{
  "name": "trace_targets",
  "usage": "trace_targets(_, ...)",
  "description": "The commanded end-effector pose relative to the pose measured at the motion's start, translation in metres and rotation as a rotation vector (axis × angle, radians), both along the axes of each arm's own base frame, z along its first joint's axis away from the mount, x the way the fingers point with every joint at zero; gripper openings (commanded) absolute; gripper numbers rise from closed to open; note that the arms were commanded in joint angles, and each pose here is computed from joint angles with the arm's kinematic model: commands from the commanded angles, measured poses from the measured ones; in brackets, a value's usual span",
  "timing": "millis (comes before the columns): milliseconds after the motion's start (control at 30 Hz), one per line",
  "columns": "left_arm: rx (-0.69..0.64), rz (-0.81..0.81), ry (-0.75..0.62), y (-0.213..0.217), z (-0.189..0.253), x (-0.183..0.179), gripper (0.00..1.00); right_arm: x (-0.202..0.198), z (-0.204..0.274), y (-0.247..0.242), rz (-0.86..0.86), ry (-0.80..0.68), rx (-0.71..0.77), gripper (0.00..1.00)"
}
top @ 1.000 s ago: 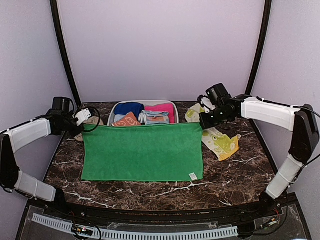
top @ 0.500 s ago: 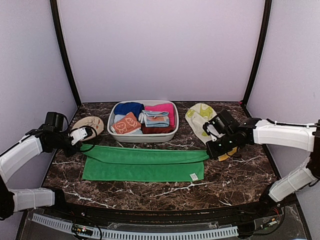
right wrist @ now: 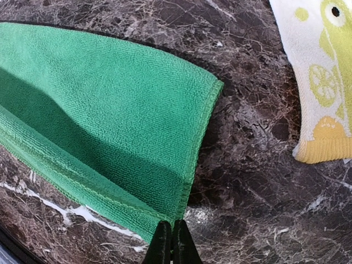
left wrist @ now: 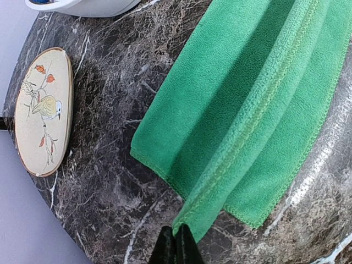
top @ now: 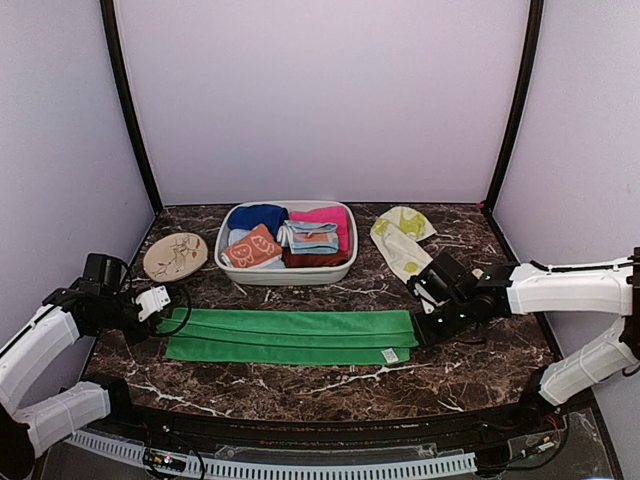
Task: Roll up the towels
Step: Flatten out the towel at the center of the board.
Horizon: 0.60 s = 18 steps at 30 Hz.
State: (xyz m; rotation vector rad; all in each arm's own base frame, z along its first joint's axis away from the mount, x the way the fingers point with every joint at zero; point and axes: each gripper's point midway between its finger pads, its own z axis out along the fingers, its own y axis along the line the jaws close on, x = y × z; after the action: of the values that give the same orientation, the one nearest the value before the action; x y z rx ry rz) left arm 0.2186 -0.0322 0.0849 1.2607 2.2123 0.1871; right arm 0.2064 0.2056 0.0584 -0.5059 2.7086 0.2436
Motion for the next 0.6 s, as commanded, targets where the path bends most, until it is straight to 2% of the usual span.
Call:
trace_targets(0,-0.03,0.011,0.066,-0.002,-0.019,-0.023,0.0,-0.003,0.0,0.0,-0.04,-0.019,0.009,0.0)
trace_targets(133,-0.035,0.003,0.061,-0.003,-0.027,-0.029,0.0,-0.01,-0.01,0.0,-0.045,-0.002,0.002,0.0)
trace_targets(233,-0.032,0.007,0.015,-0.002,-0.021,-0.021,0.0,-0.006,-0.004,0.003,-0.05,-0.02,0.011,0.0)
trace_targets(333,-0.029,0.041,-0.098,0.002,0.014,0.005,0.0,0.011,0.029,0.008,-0.039,-0.089,-0.013,0.0)
trace_targets(433,-0.054,0.068,-0.218,0.002,0.068,0.033,0.0,0.036,0.08,0.018,-0.033,-0.182,0.006,0.0)
trace_targets(567,-0.089,0.082,-0.239,-0.002,0.109,0.05,0.0,0.051,0.117,0.024,-0.024,-0.228,0.02,0.0)
